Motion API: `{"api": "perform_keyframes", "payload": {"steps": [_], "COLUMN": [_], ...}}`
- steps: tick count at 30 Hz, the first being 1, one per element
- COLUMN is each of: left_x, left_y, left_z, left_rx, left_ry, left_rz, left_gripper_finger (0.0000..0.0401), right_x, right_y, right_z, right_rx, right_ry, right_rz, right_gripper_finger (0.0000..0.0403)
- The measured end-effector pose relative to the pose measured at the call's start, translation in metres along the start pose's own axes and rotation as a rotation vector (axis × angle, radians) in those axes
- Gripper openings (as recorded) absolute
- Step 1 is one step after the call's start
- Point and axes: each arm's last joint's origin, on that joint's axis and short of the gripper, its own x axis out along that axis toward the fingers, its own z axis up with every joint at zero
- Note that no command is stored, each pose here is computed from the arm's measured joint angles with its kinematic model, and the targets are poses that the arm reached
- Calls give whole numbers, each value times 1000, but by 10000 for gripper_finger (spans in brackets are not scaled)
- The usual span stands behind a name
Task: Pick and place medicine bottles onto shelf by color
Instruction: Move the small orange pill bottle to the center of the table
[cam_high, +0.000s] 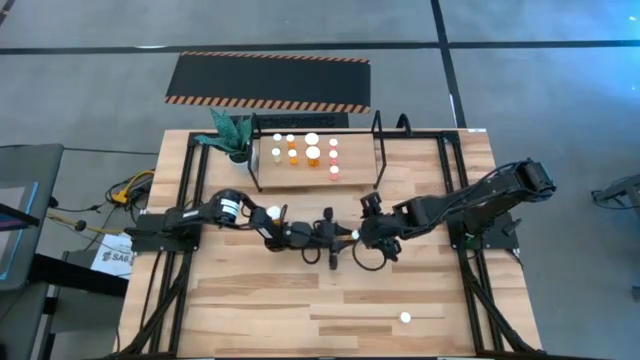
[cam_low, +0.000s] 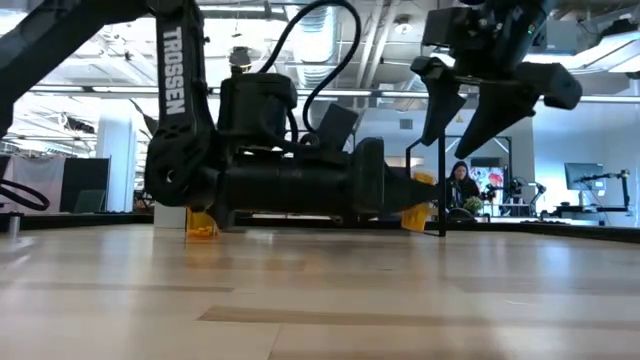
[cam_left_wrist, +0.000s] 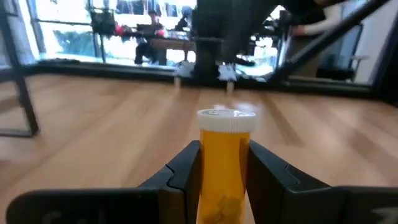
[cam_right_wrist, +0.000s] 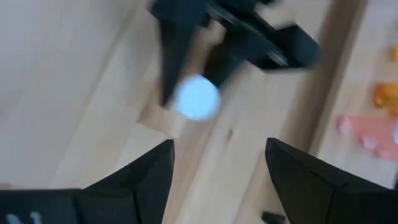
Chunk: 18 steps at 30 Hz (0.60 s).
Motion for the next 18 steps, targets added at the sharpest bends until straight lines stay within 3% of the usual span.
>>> {"api": "perform_keyframes", "payload": {"steps": [10,18], "left_x": [2,2], "left_y": [7,9], "left_z": [1,-1], "left_rx": [-1,-17], "left_ry": [-12,9], "left_rz": [-46,-82], "left_gripper_finger": [86,86], "right_x": [8,28], "right_y": [-3,-4], "right_z": [11,8], "right_rx": [-109,-125], "right_ry": [-121,-60], "right_rz": [68,95], "right_gripper_finger": [276,276]}}
